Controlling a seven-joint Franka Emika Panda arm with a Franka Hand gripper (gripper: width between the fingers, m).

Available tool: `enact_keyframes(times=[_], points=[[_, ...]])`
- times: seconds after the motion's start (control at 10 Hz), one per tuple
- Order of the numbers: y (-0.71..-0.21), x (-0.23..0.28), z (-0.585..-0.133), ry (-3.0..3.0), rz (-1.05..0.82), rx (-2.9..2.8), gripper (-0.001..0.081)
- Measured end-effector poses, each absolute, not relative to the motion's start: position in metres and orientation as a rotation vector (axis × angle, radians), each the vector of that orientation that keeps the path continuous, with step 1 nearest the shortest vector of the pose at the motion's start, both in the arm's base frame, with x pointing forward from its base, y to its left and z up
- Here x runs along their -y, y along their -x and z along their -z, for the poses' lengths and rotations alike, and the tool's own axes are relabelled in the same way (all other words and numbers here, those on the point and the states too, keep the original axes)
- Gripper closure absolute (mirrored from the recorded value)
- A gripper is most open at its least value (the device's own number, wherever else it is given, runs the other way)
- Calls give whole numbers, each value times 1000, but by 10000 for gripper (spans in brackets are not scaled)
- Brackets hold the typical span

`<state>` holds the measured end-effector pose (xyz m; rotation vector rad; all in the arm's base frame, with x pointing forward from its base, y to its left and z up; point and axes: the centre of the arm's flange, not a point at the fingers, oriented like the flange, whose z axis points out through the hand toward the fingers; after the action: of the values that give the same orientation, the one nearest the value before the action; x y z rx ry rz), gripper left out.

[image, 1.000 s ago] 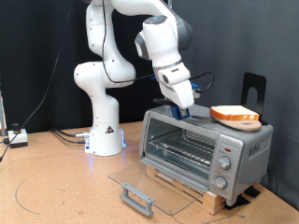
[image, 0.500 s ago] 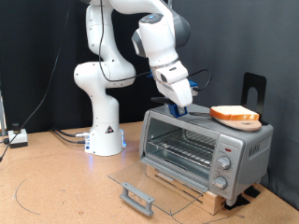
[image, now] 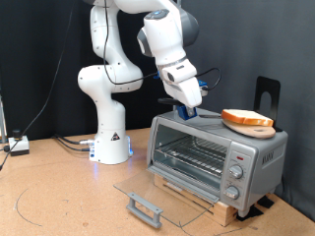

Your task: Make a piece of toast with the oven

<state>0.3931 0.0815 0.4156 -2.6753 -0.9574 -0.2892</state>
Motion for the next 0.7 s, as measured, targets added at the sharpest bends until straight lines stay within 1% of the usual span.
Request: enact_keyframes(times=[0.7], points=[[-400, -111, -402, 2702, 261, 935, 415]])
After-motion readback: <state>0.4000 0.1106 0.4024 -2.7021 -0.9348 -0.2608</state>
